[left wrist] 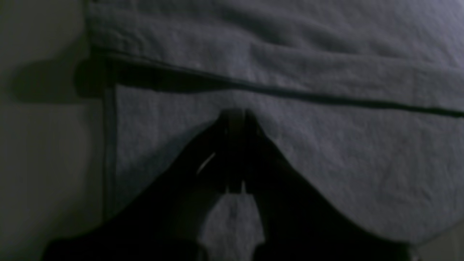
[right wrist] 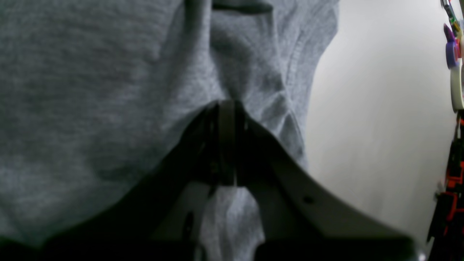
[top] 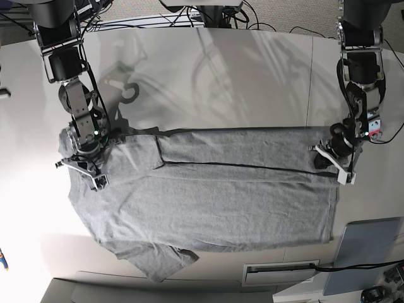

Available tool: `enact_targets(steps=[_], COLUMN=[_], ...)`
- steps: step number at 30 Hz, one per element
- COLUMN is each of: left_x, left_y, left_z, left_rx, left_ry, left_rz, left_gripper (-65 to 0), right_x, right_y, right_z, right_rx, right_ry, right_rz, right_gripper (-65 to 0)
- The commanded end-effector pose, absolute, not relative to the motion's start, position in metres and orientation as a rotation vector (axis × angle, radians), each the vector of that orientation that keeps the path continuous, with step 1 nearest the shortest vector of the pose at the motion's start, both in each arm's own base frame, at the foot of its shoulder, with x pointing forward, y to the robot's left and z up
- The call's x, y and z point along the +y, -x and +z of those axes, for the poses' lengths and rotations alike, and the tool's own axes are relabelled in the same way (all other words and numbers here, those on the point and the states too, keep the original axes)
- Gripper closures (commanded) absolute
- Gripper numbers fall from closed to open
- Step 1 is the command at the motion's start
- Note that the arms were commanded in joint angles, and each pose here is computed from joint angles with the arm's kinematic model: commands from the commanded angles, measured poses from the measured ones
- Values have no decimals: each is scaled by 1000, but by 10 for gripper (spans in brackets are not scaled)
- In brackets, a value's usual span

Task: Fold the T-shirt properly
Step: 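Release the folded edge and drag the shirt toward the robot with both grippers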

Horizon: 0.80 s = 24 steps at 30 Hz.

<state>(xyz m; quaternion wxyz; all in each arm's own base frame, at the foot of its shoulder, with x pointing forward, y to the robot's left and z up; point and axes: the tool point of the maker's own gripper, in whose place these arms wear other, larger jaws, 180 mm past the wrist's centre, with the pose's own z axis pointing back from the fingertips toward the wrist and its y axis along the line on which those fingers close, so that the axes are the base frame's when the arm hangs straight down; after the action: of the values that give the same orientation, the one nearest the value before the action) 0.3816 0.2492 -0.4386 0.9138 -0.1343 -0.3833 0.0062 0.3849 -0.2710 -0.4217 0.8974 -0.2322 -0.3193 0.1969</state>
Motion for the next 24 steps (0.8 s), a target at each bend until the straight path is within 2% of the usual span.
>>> enact_targets(steps=[1,12,17,24], left_x=[252,269,261,235], left_y=[-339,-217,-163,-116], left_z=[-474,-520,-521,-505], left_rx=[-588,-402,-365,-346], left_ry=[238,268,259,273], left_rz=[-40,-12,-46,-160], left_gripper=[0,0,0,0], right_x=[-289,-305,-298,-308], right_y=[-361,-298,-263,-220], right_z=[-434,-403,-403,-393], right_rx=[-547,-549,-533,-524], right_ry=[497,591,603,594], right_rz=[400,510,551,512], right_gripper=[0,0,0,0])
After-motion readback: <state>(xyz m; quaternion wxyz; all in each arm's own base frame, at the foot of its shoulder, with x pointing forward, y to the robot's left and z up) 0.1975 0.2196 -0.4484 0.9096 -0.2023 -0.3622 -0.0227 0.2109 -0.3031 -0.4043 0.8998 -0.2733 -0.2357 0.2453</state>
